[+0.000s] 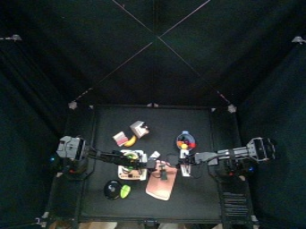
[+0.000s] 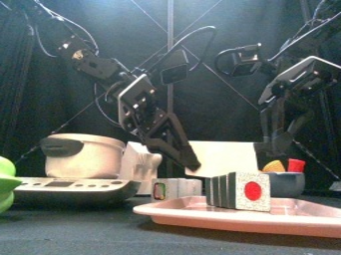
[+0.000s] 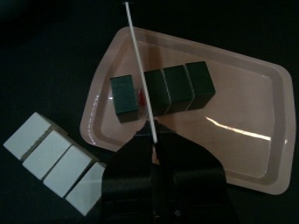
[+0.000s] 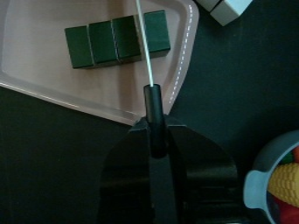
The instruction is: Cut sushi slice
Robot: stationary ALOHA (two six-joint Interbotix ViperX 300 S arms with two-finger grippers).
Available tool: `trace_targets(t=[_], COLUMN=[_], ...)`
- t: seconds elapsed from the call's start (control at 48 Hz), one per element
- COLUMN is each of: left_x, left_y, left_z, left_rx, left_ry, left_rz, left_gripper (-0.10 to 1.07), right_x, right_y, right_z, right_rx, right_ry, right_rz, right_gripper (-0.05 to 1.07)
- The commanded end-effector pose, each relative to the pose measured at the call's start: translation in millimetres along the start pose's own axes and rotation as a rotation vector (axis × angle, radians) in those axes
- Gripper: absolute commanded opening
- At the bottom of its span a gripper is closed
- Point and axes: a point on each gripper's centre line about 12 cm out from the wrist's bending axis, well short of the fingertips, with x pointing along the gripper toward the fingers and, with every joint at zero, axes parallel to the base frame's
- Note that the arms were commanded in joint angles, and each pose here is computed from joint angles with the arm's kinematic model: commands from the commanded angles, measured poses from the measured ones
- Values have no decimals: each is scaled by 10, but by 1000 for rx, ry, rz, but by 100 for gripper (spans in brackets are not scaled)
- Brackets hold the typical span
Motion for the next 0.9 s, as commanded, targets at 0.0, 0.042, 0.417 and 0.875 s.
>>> trace_targets(t=[0.0,0.042,0.417,0.875], left_x=[-92,-105,-221,-208], left_y=[-115,-108,-235,-278], left_z=[10,5,23,-25], left_rx=[25,24,98,75], left_ry=[-8,-8,-26,-106], left_rz=[-21,-20,-45,-69], left_gripper=[37,37,38,38], right_x=[-99,-105,-175,-179], right_y=[-24,-25,58,174], right_z=[24,21,29,5], right_rx=[-2,-4,-17,-22], right_ry=[-19,-20,-33,-51], right_rz=[-10,-11,8,43], right_gripper=[31,31,31,31])
